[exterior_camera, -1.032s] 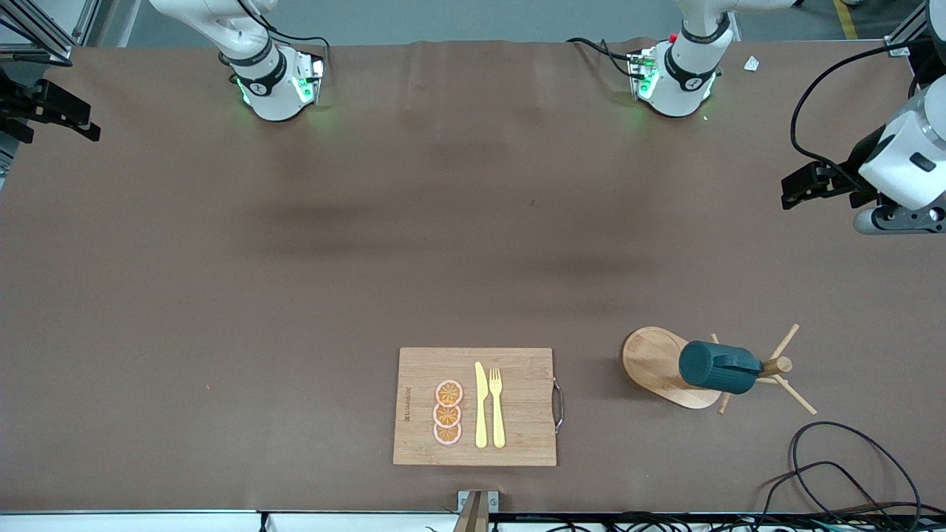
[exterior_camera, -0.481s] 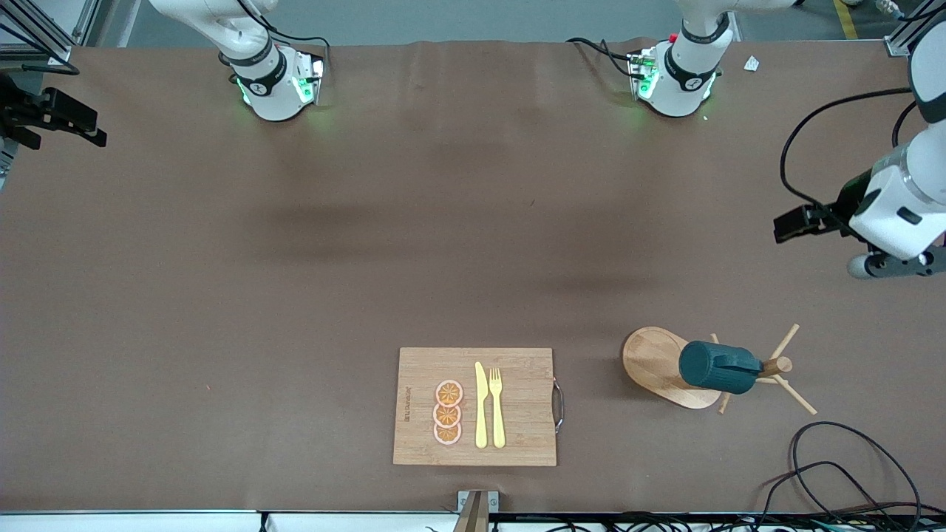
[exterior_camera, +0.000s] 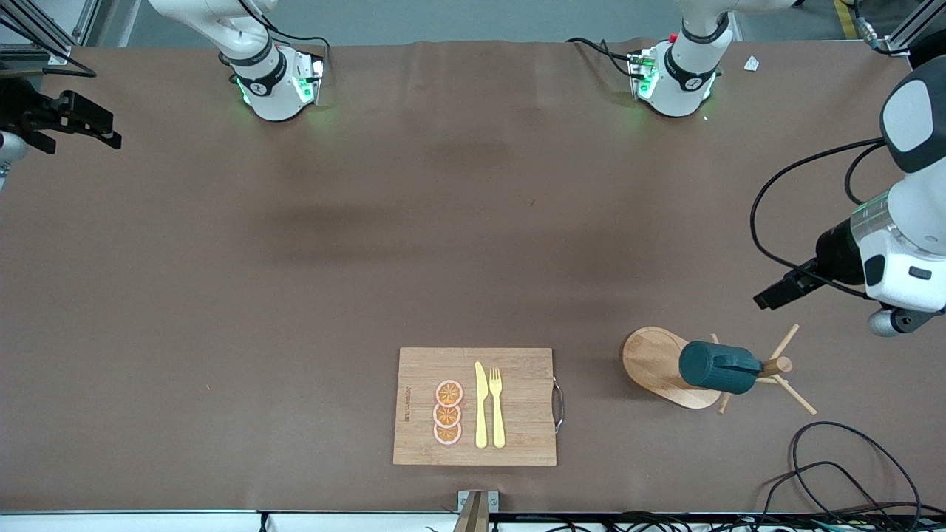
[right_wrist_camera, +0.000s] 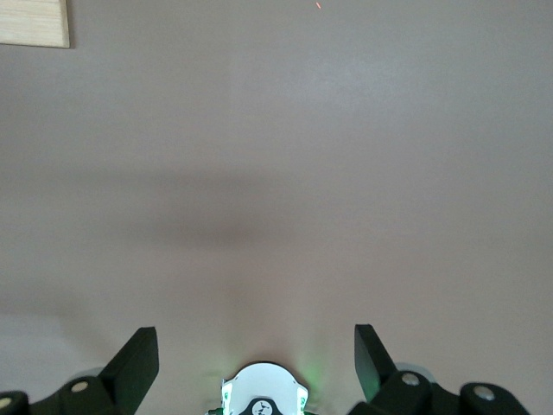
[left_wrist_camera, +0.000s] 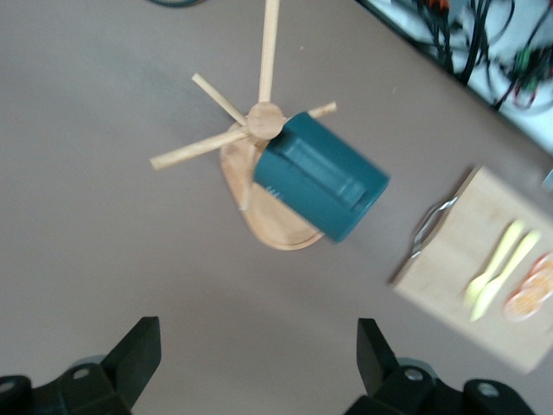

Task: Transfer cup from left to right arm and place
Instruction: 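Move the left gripper toward the teal mug on the wooden stand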

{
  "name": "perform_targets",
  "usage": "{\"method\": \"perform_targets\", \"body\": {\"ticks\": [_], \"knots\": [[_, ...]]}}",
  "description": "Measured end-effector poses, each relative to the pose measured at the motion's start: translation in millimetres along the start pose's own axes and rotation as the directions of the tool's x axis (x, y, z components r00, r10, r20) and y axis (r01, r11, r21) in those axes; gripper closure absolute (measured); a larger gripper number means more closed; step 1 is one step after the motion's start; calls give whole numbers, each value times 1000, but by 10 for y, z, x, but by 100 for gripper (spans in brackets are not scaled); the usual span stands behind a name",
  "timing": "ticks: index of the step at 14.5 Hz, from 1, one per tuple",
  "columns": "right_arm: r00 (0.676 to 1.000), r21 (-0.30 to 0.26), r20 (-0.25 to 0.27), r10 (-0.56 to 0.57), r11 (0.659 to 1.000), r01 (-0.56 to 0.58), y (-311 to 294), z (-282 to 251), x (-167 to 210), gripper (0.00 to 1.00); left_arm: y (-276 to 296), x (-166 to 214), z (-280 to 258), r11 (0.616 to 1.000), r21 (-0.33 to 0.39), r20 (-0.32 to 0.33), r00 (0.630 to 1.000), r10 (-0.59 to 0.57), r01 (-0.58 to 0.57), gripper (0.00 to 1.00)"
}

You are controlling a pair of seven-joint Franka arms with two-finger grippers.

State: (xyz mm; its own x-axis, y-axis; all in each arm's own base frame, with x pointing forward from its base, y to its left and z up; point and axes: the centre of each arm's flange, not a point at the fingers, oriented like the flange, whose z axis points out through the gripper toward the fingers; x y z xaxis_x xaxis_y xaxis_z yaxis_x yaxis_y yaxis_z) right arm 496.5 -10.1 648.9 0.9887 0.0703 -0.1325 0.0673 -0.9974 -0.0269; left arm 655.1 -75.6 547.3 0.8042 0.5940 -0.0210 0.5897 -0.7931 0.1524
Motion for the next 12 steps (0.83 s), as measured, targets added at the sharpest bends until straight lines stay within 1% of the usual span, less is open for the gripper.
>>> {"method": "perform_targets", "body": {"ticks": [3,6,9,10,12], "knots": [[1000,-2,9,-15,1000,15,-75,40,39,0,79,1,67,989,-22,-1,989,-148,148,0],[1000,-2,19,-14,1000,14,-71,87,77,0,192,39,288,949,-37,-3,950,-314,313,0],[1000,0,24,-8,1000,8,-38,112,96,0,245,74,446,930,-42,1,930,-367,366,0],[1000,0,24,-7,1000,7,-32,113,98,0,259,77,453,925,-54,11,927,-375,375,0],[1000,0,21,-5,1000,5,-24,111,102,0,303,84,482,907,-93,52,912,-408,411,0]]}}
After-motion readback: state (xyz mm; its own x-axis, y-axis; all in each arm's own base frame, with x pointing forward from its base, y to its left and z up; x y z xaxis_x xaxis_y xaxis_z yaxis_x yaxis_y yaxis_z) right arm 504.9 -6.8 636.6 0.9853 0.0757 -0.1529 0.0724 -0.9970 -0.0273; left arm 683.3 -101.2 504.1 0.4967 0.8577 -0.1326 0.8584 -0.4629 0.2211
